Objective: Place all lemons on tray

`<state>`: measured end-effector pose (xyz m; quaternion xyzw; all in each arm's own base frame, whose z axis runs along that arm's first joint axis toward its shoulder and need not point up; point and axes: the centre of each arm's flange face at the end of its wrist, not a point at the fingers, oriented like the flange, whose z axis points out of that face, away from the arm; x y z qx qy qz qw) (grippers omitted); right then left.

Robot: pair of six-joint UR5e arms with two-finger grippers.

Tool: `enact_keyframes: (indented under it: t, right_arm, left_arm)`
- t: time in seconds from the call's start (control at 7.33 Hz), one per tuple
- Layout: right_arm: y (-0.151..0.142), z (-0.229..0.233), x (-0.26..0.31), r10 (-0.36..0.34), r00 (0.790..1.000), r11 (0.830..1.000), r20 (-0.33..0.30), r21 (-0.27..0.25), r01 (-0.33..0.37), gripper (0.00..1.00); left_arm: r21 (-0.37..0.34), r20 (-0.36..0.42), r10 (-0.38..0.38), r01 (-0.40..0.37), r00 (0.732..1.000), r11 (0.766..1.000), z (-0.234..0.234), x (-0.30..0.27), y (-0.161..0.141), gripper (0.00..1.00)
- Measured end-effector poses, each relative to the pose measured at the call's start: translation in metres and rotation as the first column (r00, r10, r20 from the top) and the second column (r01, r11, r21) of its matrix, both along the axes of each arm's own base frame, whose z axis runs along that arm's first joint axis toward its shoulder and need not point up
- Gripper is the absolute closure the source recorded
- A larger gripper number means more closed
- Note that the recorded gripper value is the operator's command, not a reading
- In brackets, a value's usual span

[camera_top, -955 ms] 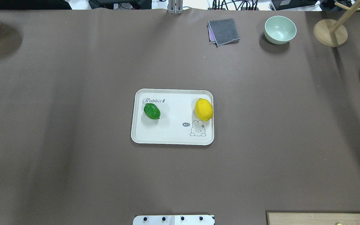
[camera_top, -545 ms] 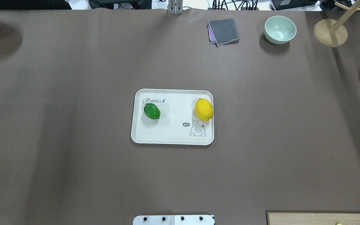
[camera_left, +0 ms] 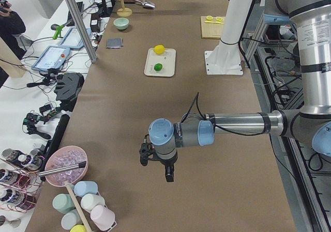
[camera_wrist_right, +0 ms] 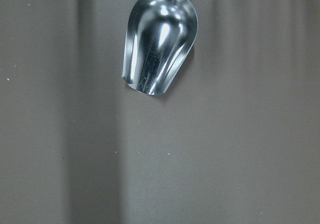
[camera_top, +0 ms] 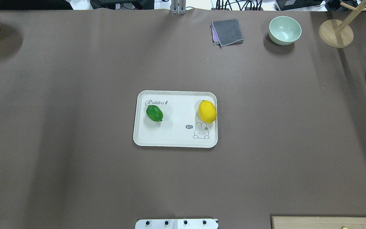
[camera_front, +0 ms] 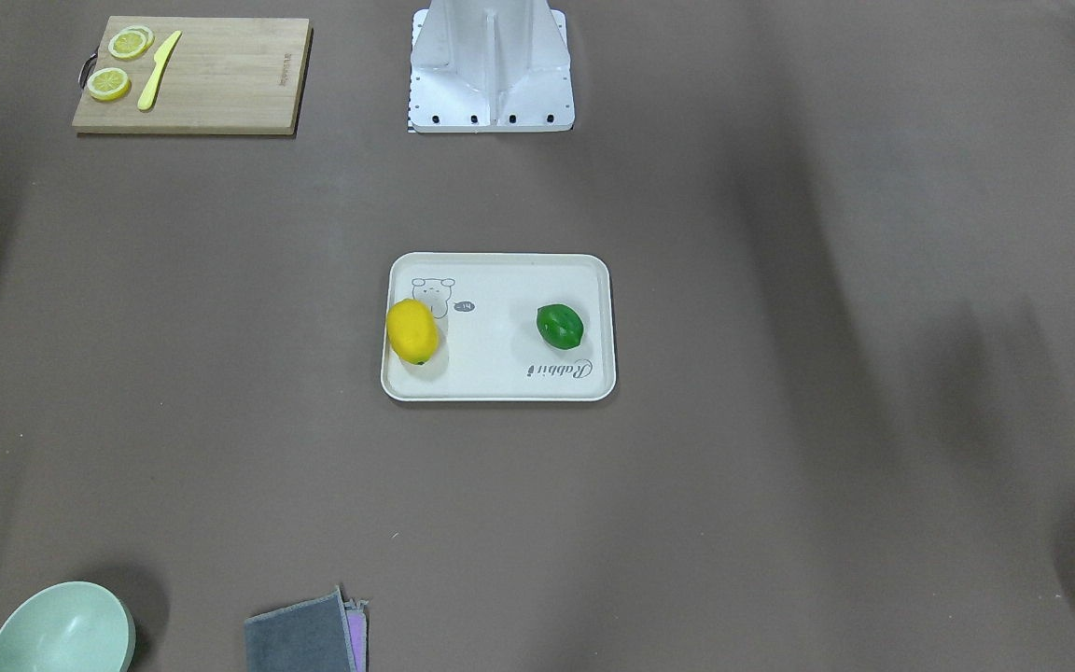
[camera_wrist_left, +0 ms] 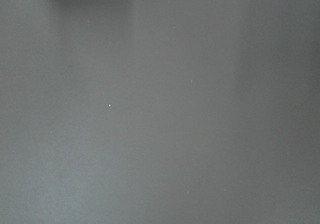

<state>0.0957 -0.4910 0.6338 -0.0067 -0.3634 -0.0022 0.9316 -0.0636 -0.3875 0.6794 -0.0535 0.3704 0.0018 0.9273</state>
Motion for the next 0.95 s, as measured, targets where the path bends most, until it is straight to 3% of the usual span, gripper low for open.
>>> enact_keyframes:
  t: [0.95]
  right_arm:
    - [0.0014, 0.0031, -0.0008, 0.03, 1.0, 0.999, 0.006, 0.011, -0.03, 0.06]
  left_arm:
    - [0.003, 0.0, 0.0, 0.0, 1.0, 1.0, -0.0031, -0.0001, 0.0004, 0.02]
